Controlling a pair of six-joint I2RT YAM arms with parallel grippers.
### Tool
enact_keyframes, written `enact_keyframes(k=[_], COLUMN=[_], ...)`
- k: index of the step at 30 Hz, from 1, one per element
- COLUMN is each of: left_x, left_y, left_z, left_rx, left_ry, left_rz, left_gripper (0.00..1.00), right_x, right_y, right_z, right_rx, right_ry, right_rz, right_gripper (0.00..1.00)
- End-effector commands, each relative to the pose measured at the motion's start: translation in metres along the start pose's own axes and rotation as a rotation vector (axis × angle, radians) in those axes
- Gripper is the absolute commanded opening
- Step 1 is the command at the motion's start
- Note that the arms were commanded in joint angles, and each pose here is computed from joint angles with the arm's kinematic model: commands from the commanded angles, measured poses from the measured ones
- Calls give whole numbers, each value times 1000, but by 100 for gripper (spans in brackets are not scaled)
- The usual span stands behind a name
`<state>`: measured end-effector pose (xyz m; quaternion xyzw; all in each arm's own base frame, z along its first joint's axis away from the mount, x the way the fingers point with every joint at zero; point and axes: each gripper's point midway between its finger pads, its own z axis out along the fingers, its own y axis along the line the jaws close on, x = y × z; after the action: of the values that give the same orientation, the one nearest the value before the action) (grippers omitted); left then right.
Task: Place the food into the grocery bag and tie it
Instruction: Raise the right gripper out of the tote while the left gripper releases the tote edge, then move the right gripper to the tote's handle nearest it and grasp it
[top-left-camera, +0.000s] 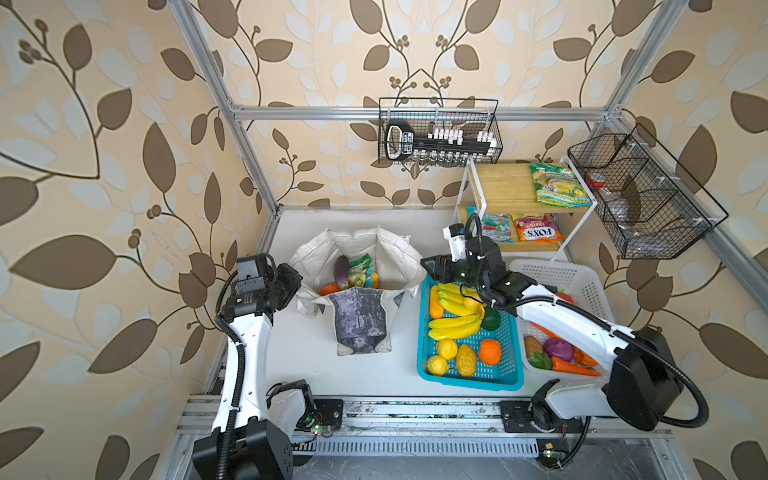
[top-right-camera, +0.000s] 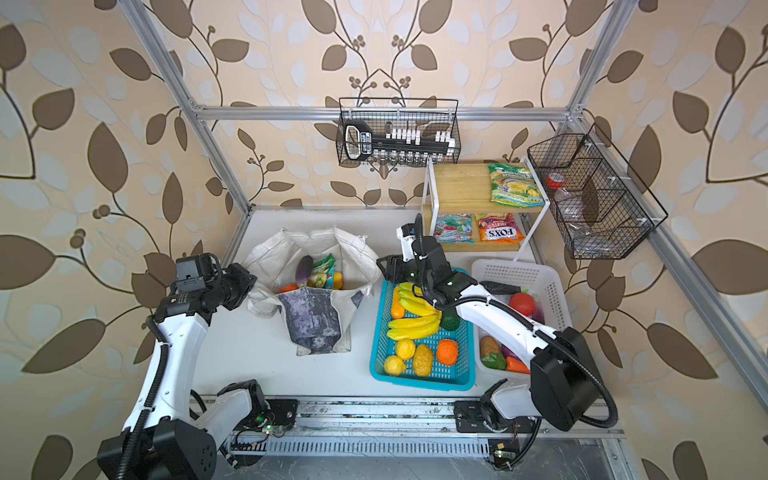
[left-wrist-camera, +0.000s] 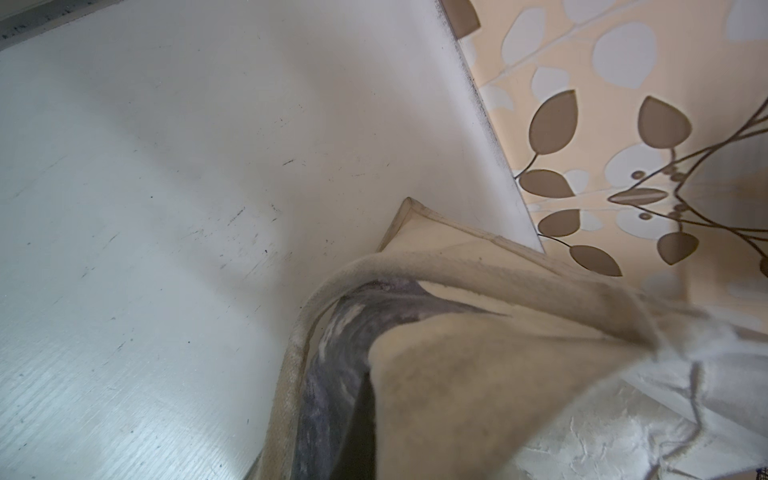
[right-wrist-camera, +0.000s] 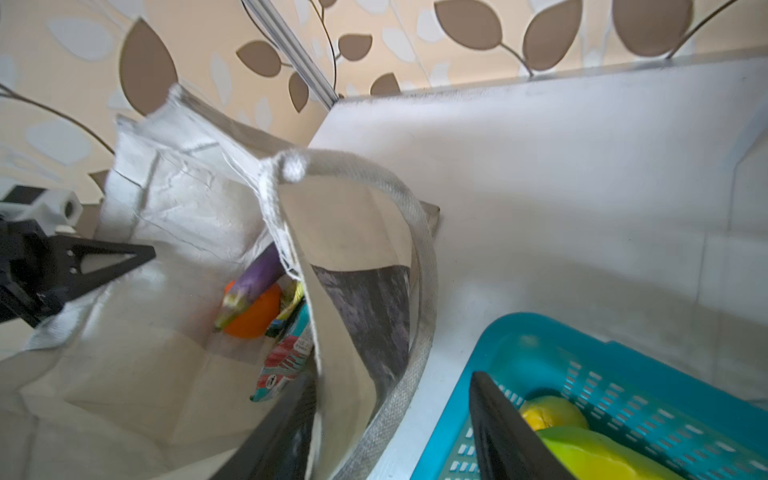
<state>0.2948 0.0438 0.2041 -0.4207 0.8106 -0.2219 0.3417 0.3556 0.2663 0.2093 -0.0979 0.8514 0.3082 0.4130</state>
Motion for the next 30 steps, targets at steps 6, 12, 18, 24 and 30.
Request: enact_keyframes(k=[6,12,18,24,30], left_x=[-27,-21,-17,-19,-15], left_y=[8,12,11,8,2], left_z=[-10,-6,-2,-5,-6], left_rx=[-23,-22,-6,8,18], left_ry=[-103,-85,-61,-76,-34], left_rz=[-11,-21,-21,1,49], left_gripper=[0,0,0,0,0], right_x=[0,-21,-1,15,15], right_y=[7,4,-23,-19,25], right_z=[4,-33,-33,-9,21], right_rx=[-75,-17,130,110,17], right_ry=[8,-81,-37,5,24], right_rz=[0,-24,-80,-90,-176], right_gripper=[60,58,45,39,38])
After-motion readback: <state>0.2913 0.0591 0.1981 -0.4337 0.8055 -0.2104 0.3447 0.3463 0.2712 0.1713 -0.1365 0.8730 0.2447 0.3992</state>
